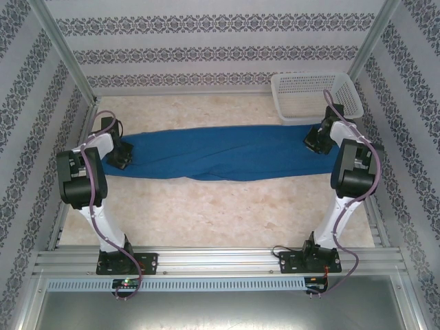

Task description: Roll up the long pants

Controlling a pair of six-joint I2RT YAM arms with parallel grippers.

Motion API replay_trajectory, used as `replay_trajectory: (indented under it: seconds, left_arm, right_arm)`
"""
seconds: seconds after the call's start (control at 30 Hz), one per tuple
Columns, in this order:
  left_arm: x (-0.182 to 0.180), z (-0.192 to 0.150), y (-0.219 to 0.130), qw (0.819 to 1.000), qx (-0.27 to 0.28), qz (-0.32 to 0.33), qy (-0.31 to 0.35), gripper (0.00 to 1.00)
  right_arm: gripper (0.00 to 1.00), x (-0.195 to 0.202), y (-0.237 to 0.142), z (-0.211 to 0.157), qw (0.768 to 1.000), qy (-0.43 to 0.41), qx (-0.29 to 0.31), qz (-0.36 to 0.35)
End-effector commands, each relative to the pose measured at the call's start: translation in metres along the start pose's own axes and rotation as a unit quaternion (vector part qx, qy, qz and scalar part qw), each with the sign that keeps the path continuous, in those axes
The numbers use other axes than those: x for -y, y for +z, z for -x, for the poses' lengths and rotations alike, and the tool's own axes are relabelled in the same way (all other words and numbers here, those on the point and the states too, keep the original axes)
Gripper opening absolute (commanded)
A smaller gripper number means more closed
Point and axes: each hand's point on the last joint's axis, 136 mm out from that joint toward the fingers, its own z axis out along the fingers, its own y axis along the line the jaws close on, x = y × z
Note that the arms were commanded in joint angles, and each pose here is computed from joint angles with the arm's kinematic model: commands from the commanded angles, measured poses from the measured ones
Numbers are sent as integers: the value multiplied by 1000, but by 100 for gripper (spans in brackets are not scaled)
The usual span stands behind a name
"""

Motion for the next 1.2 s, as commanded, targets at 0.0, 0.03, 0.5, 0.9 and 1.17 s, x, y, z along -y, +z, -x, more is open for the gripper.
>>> replay_trajectory:
  seconds: [0.0, 0.03, 0.5, 0.9, 1.17]
  left_arm:
    - [-21, 8, 17, 998, 14, 64, -6, 0]
    - [-25, 9, 18, 997, 13, 74, -5, 0]
    - [-126, 31, -26, 983, 4, 179, -39, 0]
    - [-62, 37, -66, 1000, 9, 14, -13, 57]
    - [-35, 24, -110, 996, 10, -83, 24, 100]
  right_arm:
    - [0, -9, 5, 8, 1000, -22, -2, 13]
    - [0, -8, 9, 5, 1000, -24, -7, 8]
    - [0, 30, -9, -86, 991, -51, -99, -74]
    - [97, -30, -107, -41, 994, -99, -31, 39]
    - [98, 4, -113, 50, 986, -142, -48, -70]
